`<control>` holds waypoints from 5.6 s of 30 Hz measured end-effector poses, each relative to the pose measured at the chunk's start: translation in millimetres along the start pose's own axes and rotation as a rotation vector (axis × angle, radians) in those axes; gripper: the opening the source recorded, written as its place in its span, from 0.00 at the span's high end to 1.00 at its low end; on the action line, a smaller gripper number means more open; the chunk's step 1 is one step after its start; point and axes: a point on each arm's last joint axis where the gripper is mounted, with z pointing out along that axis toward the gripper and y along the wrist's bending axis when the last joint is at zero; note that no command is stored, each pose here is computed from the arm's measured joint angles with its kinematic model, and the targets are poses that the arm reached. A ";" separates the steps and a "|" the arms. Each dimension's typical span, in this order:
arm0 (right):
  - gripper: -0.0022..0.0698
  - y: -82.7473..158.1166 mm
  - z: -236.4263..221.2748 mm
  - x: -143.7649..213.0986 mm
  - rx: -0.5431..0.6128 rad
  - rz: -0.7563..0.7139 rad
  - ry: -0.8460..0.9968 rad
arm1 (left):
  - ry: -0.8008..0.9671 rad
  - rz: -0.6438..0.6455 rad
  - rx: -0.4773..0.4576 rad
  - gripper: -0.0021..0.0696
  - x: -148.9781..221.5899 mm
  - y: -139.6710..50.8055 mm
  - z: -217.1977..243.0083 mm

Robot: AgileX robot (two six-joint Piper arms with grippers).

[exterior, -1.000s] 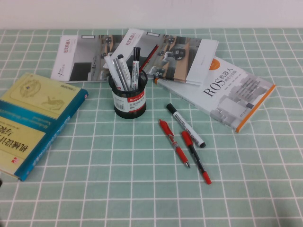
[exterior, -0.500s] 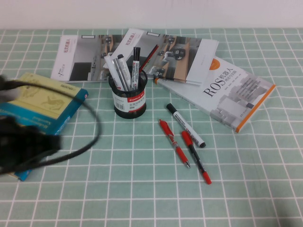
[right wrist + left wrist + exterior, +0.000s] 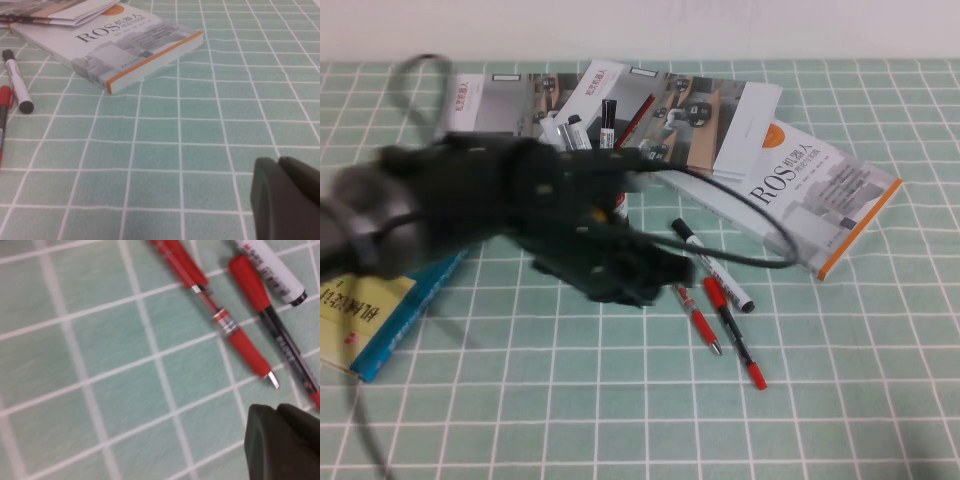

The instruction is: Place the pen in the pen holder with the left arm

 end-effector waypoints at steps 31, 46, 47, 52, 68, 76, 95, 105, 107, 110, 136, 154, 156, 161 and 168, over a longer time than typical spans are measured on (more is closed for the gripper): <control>1.00 0.0 0.0 0.0 0.000 0.000 0.000 | 0.196 -0.179 -0.212 0.45 -42.1 -23.8 110.9; 1.00 0.0 0.0 0.0 0.000 0.000 0.000 | 0.262 0.024 -0.237 0.88 -36.2 -27.4 111.3; 1.00 0.0 0.0 0.0 0.000 0.000 0.000 | 0.269 0.046 -0.235 0.88 -35.6 -27.7 111.2; 1.00 0.0 0.0 0.0 0.000 0.000 0.000 | 0.284 0.118 -0.235 0.88 -34.2 -30.3 105.4; 1.00 0.0 0.0 0.0 0.000 0.000 0.000 | -0.420 0.393 -0.032 0.88 -7.5 -48.0 -23.7; 1.00 0.0 0.0 0.0 0.000 0.000 0.000 | -0.804 0.408 0.029 0.88 -14.3 -5.3 -52.8; 1.00 0.0 0.0 0.0 0.000 0.000 0.000 | -0.948 0.312 0.007 0.88 -37.3 67.9 10.9; 1.00 0.0 0.0 0.0 0.000 0.000 0.000 | -0.969 0.351 -0.001 0.88 -35.8 77.2 32.1; 1.00 0.0 0.0 0.0 0.000 0.000 0.000 | -0.974 0.350 0.001 0.88 -35.6 78.2 34.5; 1.00 0.0 0.0 0.0 0.000 0.000 0.000 | -0.971 0.345 0.002 0.88 -34.5 80.8 40.2; 1.00 0.0 0.0 0.0 0.000 0.000 0.000 | -0.872 0.370 -0.080 0.61 -34.1 67.1 -11.7; 1.00 0.0 0.0 0.0 0.000 0.000 0.000 | -0.959 0.303 -0.109 0.97 103.9 52.3 -157.9; 1.00 0.0 0.0 0.0 0.000 0.000 0.000 | -0.958 0.292 -0.104 0.97 123.8 56.0 -156.7; 1.00 0.0 0.0 0.0 0.000 0.000 0.000 | -0.952 0.301 -0.110 0.97 155.0 63.3 -150.3; 1.00 0.0 0.0 0.0 0.000 0.000 0.000 | -0.957 0.306 -0.116 0.97 160.4 64.1 -152.4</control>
